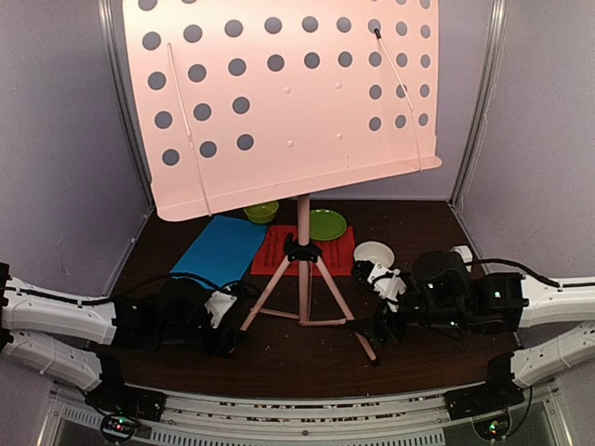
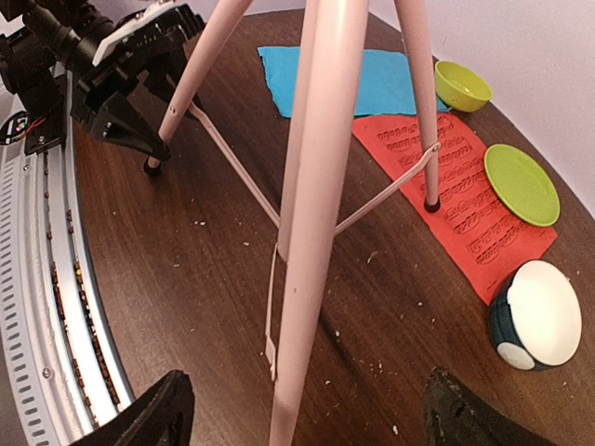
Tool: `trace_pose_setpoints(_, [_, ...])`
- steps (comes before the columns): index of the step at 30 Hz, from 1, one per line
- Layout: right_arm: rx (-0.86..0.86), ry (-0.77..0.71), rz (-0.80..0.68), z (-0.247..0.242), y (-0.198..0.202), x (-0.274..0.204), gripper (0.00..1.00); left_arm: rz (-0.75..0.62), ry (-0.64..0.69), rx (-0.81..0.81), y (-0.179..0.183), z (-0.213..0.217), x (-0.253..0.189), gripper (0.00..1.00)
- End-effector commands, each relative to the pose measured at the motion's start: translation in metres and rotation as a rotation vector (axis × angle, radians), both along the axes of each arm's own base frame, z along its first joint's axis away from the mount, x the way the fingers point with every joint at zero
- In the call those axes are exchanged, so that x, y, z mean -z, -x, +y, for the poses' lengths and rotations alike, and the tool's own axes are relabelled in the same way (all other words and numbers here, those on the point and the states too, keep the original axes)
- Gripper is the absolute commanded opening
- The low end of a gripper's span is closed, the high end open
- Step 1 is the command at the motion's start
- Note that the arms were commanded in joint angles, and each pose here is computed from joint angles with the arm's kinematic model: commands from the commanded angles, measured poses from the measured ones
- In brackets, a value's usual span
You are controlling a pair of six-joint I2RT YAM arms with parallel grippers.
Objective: Set up the instrument practice props
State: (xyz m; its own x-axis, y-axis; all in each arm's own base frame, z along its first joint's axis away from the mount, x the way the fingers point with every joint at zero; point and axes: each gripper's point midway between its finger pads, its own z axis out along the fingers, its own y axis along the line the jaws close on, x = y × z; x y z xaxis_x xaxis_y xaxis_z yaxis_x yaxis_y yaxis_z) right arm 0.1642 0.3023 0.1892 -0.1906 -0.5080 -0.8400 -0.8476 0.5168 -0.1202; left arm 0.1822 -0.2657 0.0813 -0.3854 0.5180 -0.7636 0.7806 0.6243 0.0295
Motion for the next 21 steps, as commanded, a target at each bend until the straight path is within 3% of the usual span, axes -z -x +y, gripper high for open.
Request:
trace_pose_setpoints(1, [-0.02, 0.029, 0.075, -0.009, 0.011, 0.026, 0.82, -0.045, 0.034, -0.032, -0.009, 0.0, -0.015, 0.6])
trace_pose_setpoints(6, [-0.015, 0.057, 0.125, -0.001, 0.01, 0.05, 0.75, -0.027, 0.067, -0.001, -0.009, -0.014, -0.018, 0.55])
trace_pose_setpoints(11, [-0.007, -0.003, 0.148, 0.013, 0.006, 0.057, 0.68, -0.009, 0.1, -0.008, -0.012, -0.024, -0.02, 0.42])
trace_pose_setpoints(15, [-0.02, 0.035, 0.168, 0.013, 0.008, 0.076, 0.6, 0.022, 0.104, -0.011, -0.012, -0.027, -0.016, 0.3])
trace_pose_setpoints(21, [0.021, 0.063, 0.167, 0.004, 0.004, 0.09, 0.32, 0.049, 0.09, -0.031, -0.007, -0.016, -0.008, 0.09])
